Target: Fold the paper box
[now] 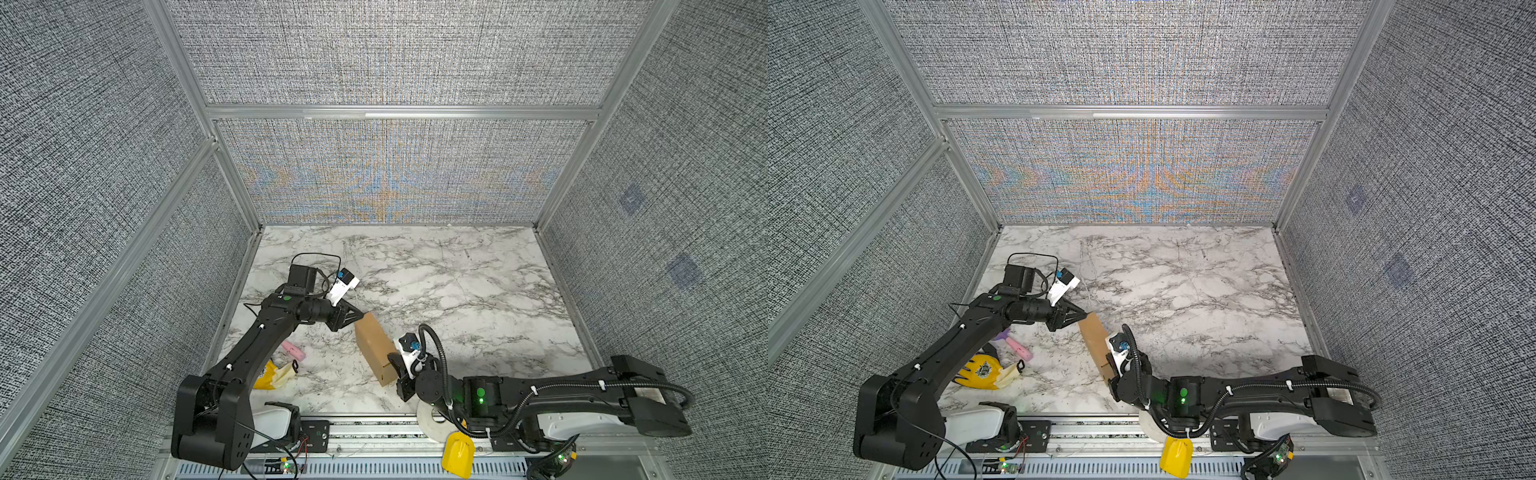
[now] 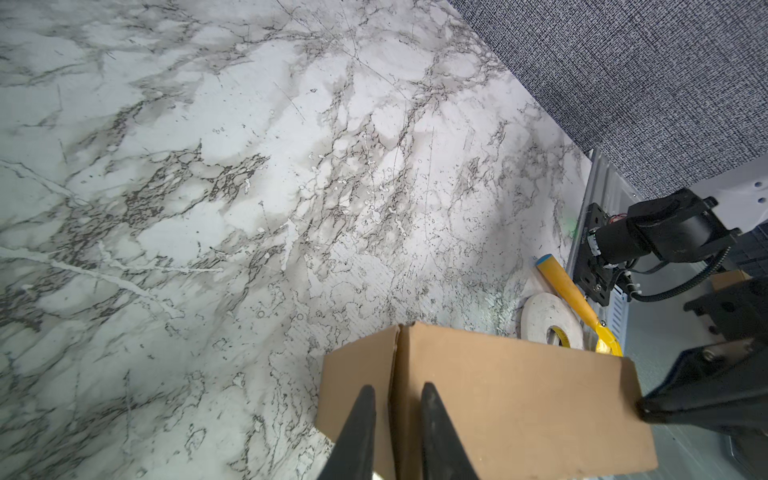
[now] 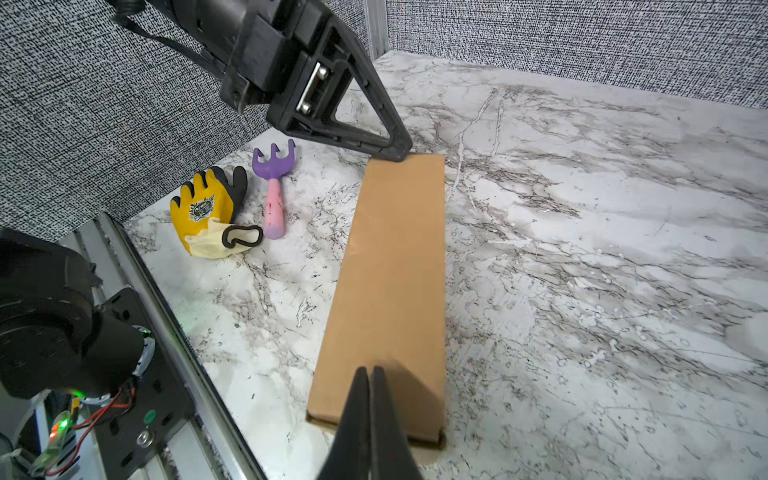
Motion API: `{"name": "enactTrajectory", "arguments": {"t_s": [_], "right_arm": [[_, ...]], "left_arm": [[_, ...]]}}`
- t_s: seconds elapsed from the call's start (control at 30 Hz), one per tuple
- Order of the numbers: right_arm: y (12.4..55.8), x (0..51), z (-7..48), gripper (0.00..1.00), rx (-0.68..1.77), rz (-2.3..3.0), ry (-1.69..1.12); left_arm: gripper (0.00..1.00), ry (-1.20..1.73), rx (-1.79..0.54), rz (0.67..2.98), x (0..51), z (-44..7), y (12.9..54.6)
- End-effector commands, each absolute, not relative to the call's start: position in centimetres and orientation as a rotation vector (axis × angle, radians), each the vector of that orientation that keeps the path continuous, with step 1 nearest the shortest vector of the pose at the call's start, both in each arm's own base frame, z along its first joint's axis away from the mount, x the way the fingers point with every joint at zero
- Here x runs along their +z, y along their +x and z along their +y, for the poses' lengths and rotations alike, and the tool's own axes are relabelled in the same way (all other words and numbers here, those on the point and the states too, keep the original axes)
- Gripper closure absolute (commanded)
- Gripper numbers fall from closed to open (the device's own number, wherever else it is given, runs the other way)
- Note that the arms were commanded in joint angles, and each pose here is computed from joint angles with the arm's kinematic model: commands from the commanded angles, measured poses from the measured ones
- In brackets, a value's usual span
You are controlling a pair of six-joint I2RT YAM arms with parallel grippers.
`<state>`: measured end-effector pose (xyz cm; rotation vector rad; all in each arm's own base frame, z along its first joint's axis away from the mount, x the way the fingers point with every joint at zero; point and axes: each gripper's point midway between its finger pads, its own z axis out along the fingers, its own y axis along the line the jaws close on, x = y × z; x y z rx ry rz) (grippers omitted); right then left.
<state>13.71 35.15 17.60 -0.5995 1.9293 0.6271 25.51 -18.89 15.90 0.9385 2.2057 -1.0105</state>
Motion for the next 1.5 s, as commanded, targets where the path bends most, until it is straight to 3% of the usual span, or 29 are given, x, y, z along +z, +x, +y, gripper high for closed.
{"name": "enactTrajectory", "arguments": {"t_s": [0.0,0.17,0.47,0.6,0.67,0.77,0.87,1.13,1.47], "right_arm": [[13.7,17.6,34.2,0.95,0.565,1.961,-0.629],[14.0,21.8,34.2,0.95,0.592,1.885,-0.632],[14.2,15.6,33.9,0.95,0.562,2.011,-0.619],[14.4,17.7,33.6,0.95,0.586,1.971,-0.609],[14.6,19.7,33.6,0.88,0.576,1.948,-0.625],[14.8,22.0,33.9,0.48,0.557,1.932,-0.651],[14.5,22.1,35.7,0.22,0.528,1.949,-0.737],[16.7,17.8,37.9,0.15,0.376,2.115,-0.803],[17.3,15.0,38.4,0.19,0.357,2.197,-0.841]], "left_arm": [[0.78,0.937,-0.927,2.285,14.4,-17.9,25.4],[0.78,0.938,-0.927,2.284,14.3,-17.9,25.4],[0.78,0.940,-0.929,2.279,14.4,-17.9,25.4],[0.78,0.940,-0.932,2.278,14.5,-17.9,25.3],[0.78,0.941,-0.934,2.279,14.4,-17.9,25.3],[0.78,0.945,-0.936,2.274,14.5,-18.0,25.2],[0.78,0.943,-0.937,2.277,14.5,-18.0,25.3],[0.78,0.943,-0.946,2.278,14.4,-18.1,25.3],[0.78,0.942,-0.954,2.271,14.6,-18.1,25.2]]}}
